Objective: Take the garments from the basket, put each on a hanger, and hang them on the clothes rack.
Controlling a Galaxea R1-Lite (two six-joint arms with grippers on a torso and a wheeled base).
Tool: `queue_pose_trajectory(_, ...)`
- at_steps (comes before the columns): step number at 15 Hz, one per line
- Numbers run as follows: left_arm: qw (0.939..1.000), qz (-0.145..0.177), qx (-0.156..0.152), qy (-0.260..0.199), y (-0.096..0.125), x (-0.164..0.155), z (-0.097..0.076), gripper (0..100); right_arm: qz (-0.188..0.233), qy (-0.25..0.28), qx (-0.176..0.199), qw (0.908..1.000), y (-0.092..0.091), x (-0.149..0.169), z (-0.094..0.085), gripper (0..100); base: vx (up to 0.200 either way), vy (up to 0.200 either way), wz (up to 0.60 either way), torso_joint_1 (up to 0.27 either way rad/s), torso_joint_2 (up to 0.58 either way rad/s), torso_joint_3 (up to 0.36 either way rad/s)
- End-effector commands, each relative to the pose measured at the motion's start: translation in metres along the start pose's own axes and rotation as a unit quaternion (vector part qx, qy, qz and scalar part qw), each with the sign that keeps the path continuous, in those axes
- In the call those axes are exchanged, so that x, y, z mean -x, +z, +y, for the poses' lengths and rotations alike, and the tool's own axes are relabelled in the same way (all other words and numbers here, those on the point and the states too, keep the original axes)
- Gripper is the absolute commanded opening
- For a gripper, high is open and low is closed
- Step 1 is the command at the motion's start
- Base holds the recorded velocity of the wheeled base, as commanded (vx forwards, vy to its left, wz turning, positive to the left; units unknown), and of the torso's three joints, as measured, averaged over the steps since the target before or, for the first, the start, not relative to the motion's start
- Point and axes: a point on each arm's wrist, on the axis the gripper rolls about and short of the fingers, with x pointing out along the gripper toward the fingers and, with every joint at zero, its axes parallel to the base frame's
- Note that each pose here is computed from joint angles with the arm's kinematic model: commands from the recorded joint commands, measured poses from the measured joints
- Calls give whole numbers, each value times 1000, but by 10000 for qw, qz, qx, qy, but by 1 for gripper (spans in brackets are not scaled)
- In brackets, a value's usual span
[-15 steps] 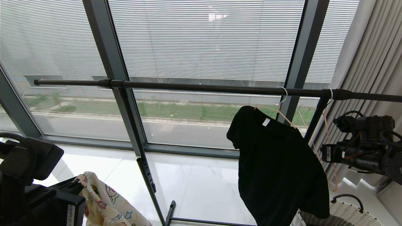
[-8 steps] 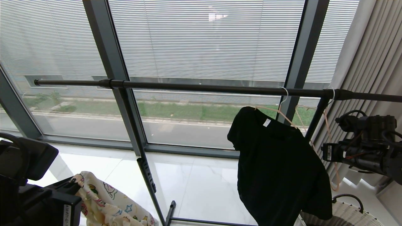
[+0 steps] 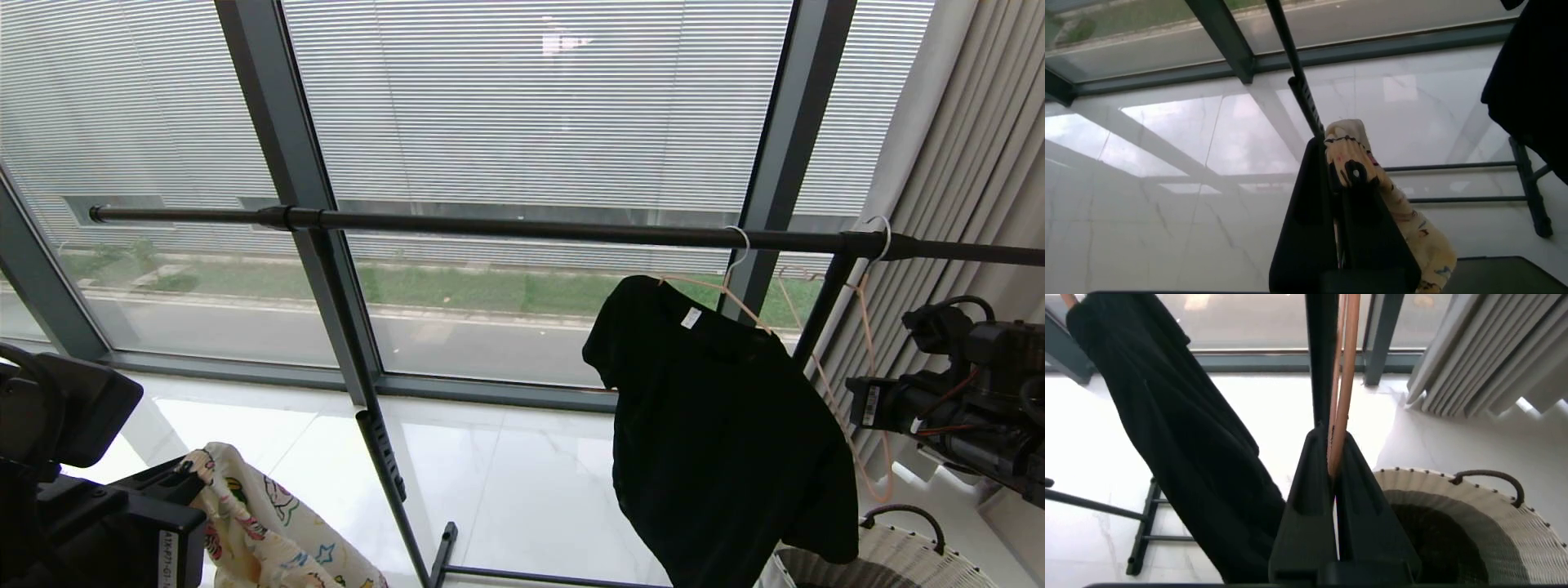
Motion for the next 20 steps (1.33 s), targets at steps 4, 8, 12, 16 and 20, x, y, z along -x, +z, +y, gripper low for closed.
queue_pose_trajectory(4,9999,-96,-31,-7,0,4,3,0,-91,-8,-18,10000,-3,22,-2,0,0,0,0,0,0,0)
queue_pose_trajectory(8,9999,-96,-31,-7,0,4,3,0,-272,23,-34,9996,3,32,-1,0,0,0,0,0,0,0)
queue_pose_trajectory(12,9999,-96,-31,1,0,4,3,0,-325,33,-36,9995,5,34,-1,0,-50,0,0,-1,1,1)
queue_pose_trajectory(16,9999,-96,-31,1,-1,5,3,0,-355,37,-30,9994,6,36,-1,0,-200,0,0,7,7,4)
queue_pose_trajectory(20,10000,-90,-36,1,-1,4,3,0,-363,39,-30,9993,6,36,-1,0,-200,0,0,0,1,2)
